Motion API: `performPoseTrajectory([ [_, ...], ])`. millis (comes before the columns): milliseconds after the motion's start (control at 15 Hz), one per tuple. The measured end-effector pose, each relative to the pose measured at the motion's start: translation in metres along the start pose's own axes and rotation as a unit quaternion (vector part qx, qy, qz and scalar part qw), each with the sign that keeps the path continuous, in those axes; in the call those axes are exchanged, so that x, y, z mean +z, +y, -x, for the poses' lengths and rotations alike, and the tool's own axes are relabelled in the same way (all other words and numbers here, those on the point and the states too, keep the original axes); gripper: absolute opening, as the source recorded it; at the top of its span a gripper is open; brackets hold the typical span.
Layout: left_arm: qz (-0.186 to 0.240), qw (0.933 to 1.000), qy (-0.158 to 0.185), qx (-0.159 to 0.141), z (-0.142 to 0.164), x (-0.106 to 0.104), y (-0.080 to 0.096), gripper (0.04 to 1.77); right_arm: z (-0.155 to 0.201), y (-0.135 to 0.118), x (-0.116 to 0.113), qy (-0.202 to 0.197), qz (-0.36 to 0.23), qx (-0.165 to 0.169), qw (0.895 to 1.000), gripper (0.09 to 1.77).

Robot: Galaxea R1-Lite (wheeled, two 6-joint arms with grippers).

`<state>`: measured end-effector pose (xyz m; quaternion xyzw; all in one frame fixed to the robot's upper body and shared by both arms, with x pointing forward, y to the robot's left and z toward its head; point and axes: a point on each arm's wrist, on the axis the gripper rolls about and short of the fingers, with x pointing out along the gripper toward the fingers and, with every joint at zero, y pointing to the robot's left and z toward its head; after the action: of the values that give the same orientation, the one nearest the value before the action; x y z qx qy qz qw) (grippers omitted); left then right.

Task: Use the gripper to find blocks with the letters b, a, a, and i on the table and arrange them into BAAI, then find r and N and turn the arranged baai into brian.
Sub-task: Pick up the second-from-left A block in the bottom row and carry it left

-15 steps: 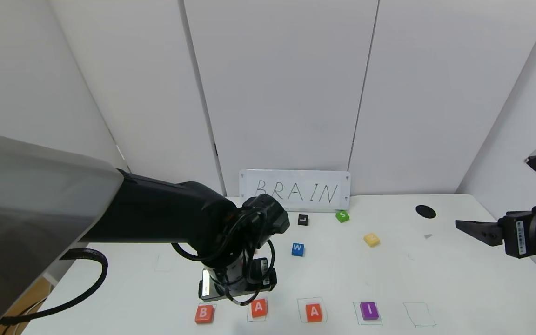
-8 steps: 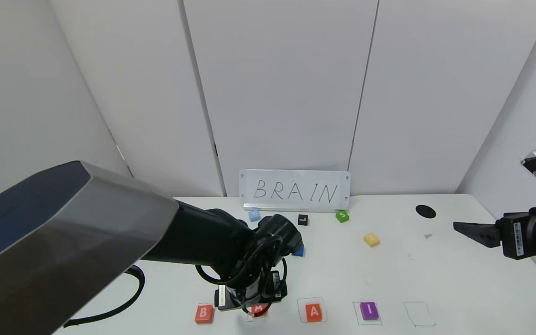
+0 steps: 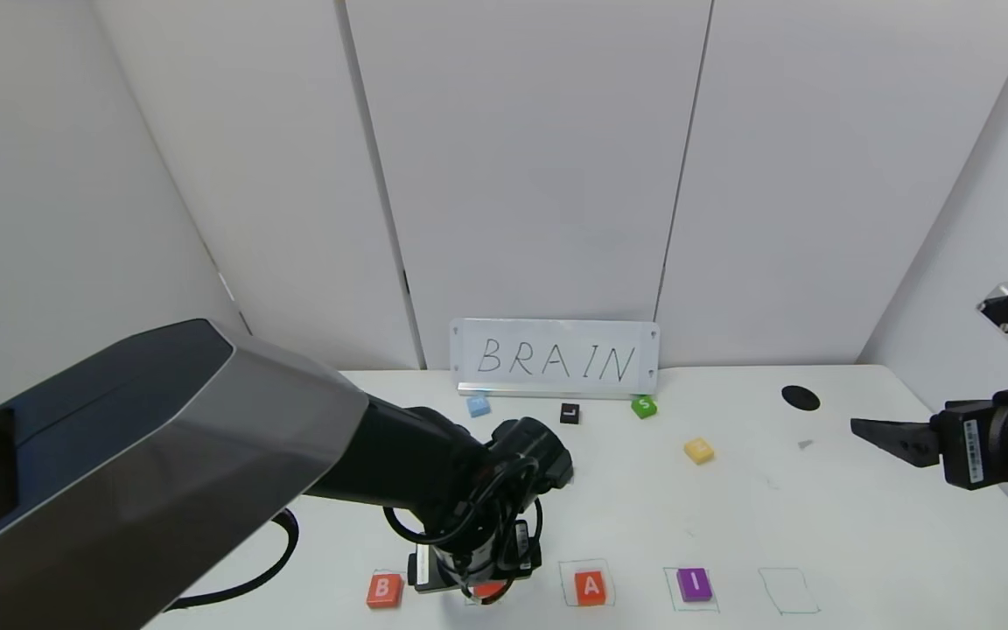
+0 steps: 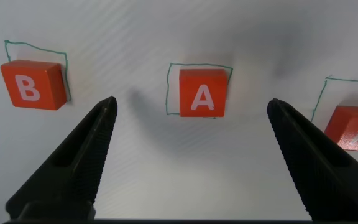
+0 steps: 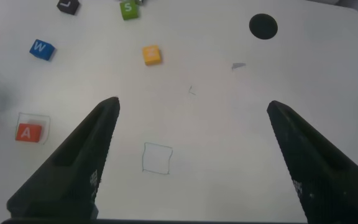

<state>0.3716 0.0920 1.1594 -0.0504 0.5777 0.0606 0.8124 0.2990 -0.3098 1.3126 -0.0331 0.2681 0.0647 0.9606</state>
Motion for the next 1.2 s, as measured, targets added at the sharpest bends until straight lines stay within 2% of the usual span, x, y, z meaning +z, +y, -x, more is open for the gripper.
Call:
performPoseTrajectory([
  [200,0.0,1.0,0.002,0.002,-0.002,-0.001,0.0,1.72,0.0,0.0,0.0,0.0,0.0,0.0,1.0,1.71],
  [333,0.015,0.9999,-0.008,-0.001,-0.006,0.0,-0.002,1.72,0.0,0.002,-0.001,0.002,0.001,0.003,1.0,1.71],
  [733,0.014,0.9999,-0.004,0.006,-0.011,-0.003,-0.003,1.69,0.0,0.003,-0.002,0.003,0.003,0.005,1.0,1.71],
  [933,0.013,0.9999,-0.004,0.007,-0.012,-0.003,-0.004,1.17,0.0,0.003,-0.002,0.003,0.003,0.005,1.0,1.71],
  [1200,0.013,0.9999,-0.005,0.009,-0.013,-0.003,-0.004,0.73,0.0,0.003,-0.002,0.003,0.003,0.005,1.0,1.71],
])
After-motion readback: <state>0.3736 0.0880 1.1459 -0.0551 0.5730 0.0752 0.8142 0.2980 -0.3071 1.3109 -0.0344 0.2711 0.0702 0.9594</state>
